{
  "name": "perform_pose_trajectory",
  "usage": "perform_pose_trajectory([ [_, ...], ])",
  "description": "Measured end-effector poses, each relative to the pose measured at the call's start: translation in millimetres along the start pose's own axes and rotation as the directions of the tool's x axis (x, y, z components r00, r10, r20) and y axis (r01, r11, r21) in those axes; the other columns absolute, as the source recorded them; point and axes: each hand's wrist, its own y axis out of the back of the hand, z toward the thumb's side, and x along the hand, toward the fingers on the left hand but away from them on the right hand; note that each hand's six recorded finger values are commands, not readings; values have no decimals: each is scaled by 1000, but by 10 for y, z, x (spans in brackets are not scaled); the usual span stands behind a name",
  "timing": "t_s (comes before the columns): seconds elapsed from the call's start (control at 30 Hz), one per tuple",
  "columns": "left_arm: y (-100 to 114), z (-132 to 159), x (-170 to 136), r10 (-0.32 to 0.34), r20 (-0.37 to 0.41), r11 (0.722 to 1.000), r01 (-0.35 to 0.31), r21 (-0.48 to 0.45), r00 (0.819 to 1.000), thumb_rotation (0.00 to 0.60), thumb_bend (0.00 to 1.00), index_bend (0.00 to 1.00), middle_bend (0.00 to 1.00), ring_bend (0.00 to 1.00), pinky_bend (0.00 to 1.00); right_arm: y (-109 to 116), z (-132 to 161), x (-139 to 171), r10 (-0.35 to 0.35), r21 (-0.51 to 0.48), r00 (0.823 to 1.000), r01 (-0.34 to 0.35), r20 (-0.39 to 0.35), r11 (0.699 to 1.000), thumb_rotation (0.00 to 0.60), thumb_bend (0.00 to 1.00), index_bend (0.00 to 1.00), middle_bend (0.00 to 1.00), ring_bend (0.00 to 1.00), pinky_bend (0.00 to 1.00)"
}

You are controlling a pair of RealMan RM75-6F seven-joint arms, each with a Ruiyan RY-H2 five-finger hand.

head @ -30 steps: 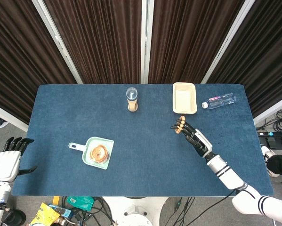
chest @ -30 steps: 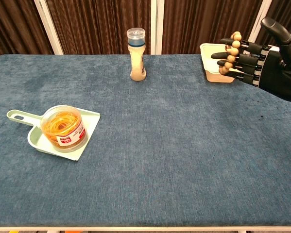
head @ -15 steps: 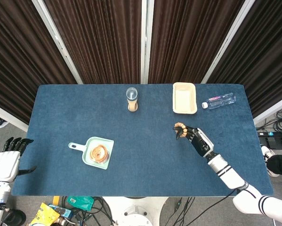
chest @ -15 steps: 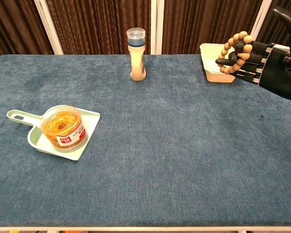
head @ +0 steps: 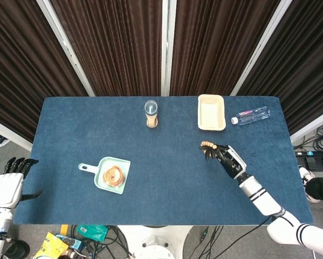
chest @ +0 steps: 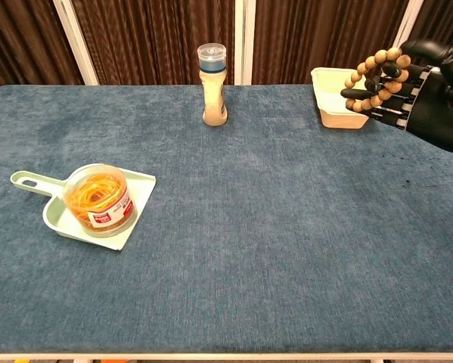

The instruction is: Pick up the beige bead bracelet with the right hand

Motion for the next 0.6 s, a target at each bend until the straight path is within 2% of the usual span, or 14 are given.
perform_pose_trajectory([
  [0.2, -11, -12, 3, -2, -3, 1000, 2, -1, 1000, 600, 0, 189, 168, 91, 61, 0, -3, 8, -6, 6, 1000, 6, -2, 1000, 447, 414, 680, 588, 250, 0],
  [0.33, -16, -14, 10, -4, -4, 1000, 4, -2, 1000, 600, 0, 189, 168, 91, 61, -1, -18, -1, -4, 27, 1000, 4, 6, 1000, 281, 400, 685, 588, 250, 0],
  [0.47, -19, -14, 15, -6, -5, 1000, 6, -1, 1000, 600, 0, 189, 168, 91, 61, -12, -19, -12, 2, 38, 1000, -2, 8, 999, 216, 395, 687, 588, 250, 0],
  [0.6, -28, -15, 18, -10, -6, 1000, 10, -1, 1000, 600, 0, 189, 168, 91, 61, -8, -29, -16, 1, 46, 1000, -1, 13, 999, 199, 413, 688, 588, 250, 0],
])
